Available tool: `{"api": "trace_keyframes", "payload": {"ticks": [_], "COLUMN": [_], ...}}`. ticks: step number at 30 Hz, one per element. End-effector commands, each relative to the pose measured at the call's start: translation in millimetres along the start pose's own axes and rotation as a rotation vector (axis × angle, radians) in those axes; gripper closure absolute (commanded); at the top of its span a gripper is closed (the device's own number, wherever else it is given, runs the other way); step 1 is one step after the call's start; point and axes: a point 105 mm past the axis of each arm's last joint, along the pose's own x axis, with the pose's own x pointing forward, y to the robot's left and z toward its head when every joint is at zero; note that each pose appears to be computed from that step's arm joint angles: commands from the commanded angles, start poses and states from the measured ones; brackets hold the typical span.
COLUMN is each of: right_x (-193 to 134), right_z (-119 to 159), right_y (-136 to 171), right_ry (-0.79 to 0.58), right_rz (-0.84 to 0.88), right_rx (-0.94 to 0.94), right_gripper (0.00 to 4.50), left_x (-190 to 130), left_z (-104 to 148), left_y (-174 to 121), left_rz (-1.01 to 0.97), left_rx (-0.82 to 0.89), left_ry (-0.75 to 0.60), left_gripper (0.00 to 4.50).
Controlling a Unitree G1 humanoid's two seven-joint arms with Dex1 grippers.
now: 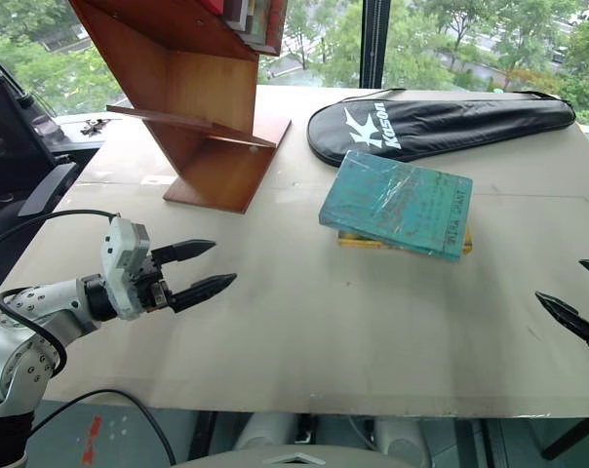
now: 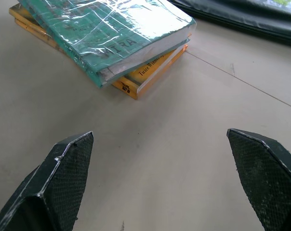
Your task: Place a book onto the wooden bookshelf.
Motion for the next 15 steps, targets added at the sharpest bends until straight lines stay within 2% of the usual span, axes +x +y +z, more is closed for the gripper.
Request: {"api": "trace_keyframes", "payload": {"ticks": [1,5,7,8,9,11,15], "right_x": [13,46,62,71,79,100,136], "right_z": [14,28,24,26,28,34,33], "right_y": [2,6,4,3,-1,-9,-35], "right_ry": [-0.066,-0.11,-0.004,0.006,0.021,0.051,0.198], "right_rz": [-0.021,-0.063,-0.093,-0.099,-0.122,-0.159,-0.288], "right_rx": [-0.026,0.046,0.077,0.096,0.104,0.107,0.04], "right_gripper": [0.1,0.1,0.1,0.6,0.67,1.57,3.47], "left_x": [6,22,26,28,30,33,36], "left_z": [21,41,46,47,48,49,49], "left_y": [-5,-22,-32,-36,-40,-44,-49], "left_rz": [-0.027,-0.107,-0.143,-0.161,-0.172,-0.181,-0.182], "left_rx": [0.074,0.13,0.154,0.169,0.175,0.177,0.161], "left_ry": [-0.041,-0.085,-0.09,-0.089,-0.09,-0.097,-0.114], "left_gripper": [0.0,0.0,0.0,0.0,0.0,0.0,0.0]}}
